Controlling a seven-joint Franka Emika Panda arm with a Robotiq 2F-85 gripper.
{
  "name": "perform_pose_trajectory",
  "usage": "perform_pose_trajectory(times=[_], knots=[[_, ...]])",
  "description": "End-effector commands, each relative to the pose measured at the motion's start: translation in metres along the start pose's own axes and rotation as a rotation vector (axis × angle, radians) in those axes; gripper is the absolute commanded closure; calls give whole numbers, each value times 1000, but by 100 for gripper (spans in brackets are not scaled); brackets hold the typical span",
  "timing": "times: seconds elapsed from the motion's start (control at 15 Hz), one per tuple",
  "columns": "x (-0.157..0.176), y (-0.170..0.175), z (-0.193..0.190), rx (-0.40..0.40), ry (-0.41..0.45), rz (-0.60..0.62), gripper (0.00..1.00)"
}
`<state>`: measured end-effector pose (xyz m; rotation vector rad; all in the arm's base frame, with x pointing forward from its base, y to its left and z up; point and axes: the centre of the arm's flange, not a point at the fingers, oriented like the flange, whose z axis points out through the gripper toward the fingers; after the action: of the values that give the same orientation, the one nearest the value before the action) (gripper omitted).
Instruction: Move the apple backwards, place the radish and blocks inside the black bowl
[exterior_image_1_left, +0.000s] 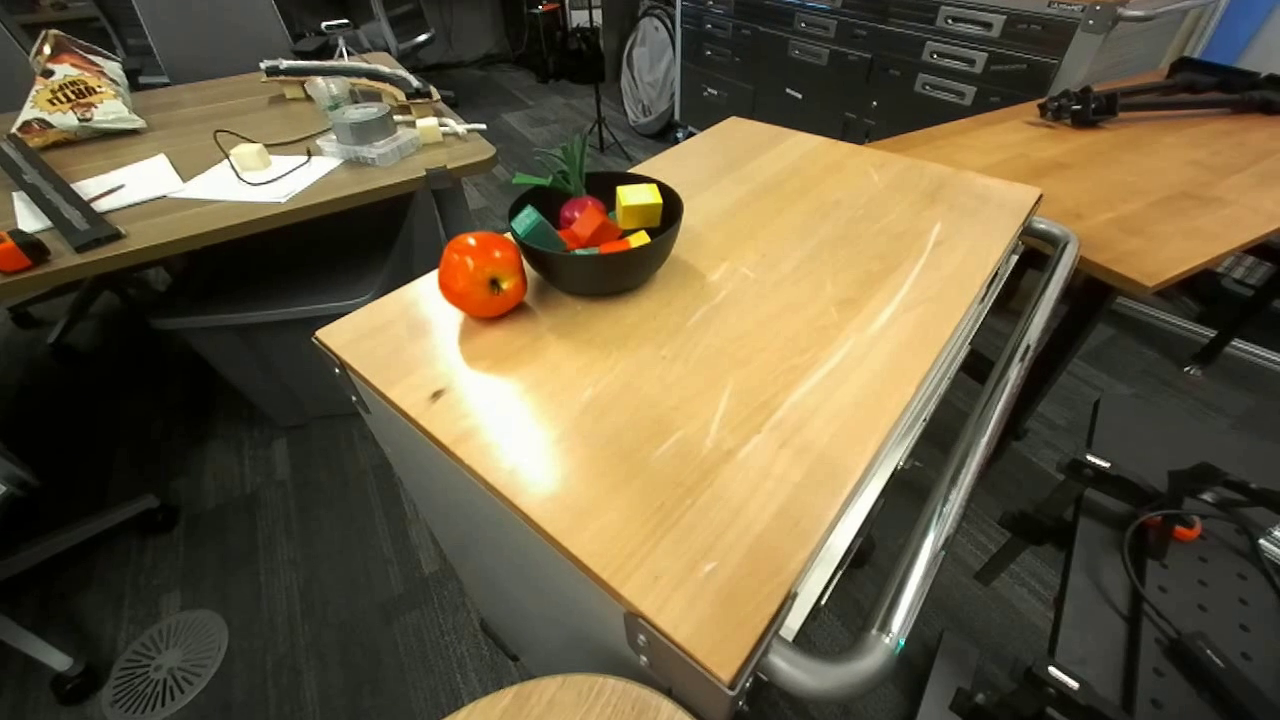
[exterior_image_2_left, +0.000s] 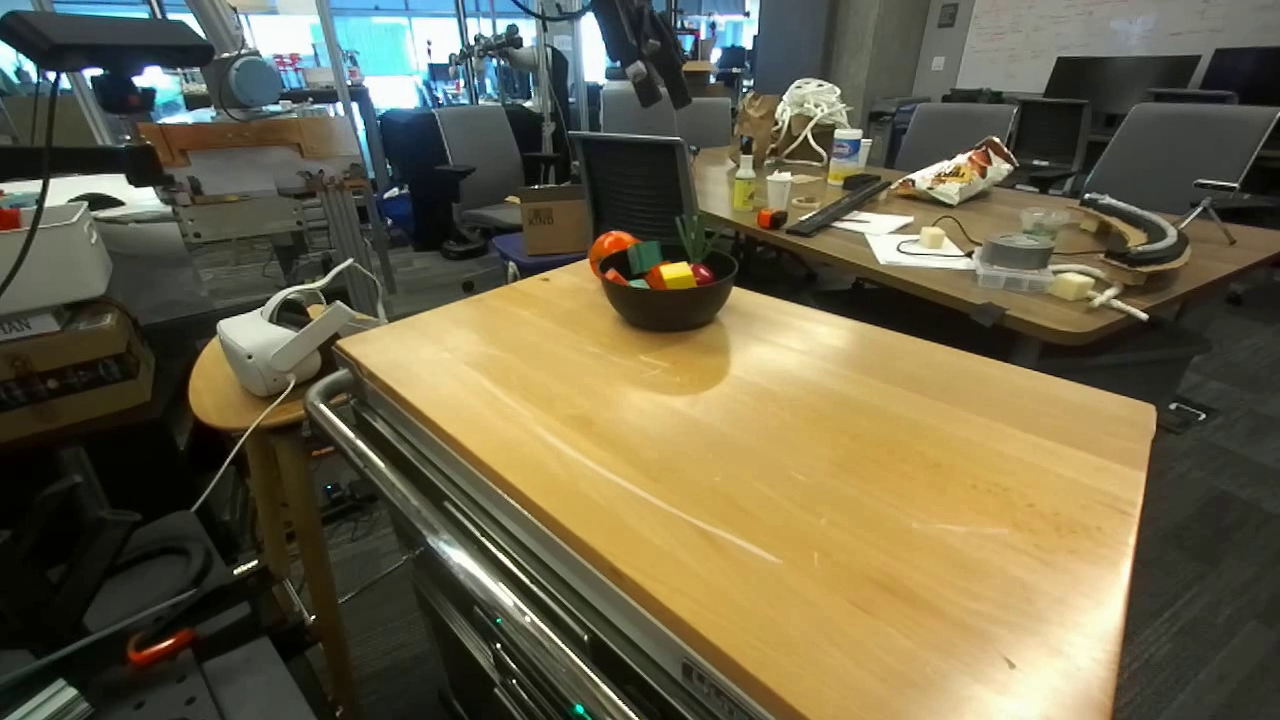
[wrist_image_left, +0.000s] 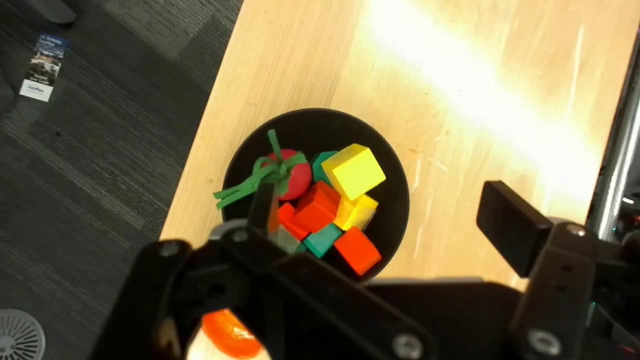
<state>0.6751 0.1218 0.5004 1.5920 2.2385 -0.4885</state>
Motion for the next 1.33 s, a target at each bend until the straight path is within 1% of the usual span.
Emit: perform_pose_trajectory(times=[0.0, 0.27, 1.27], knots=[[1, 1, 4, 5, 1, -1, 0], [15, 10, 25, 33, 5, -17, 0], [13, 10, 21, 25, 5, -12, 0]])
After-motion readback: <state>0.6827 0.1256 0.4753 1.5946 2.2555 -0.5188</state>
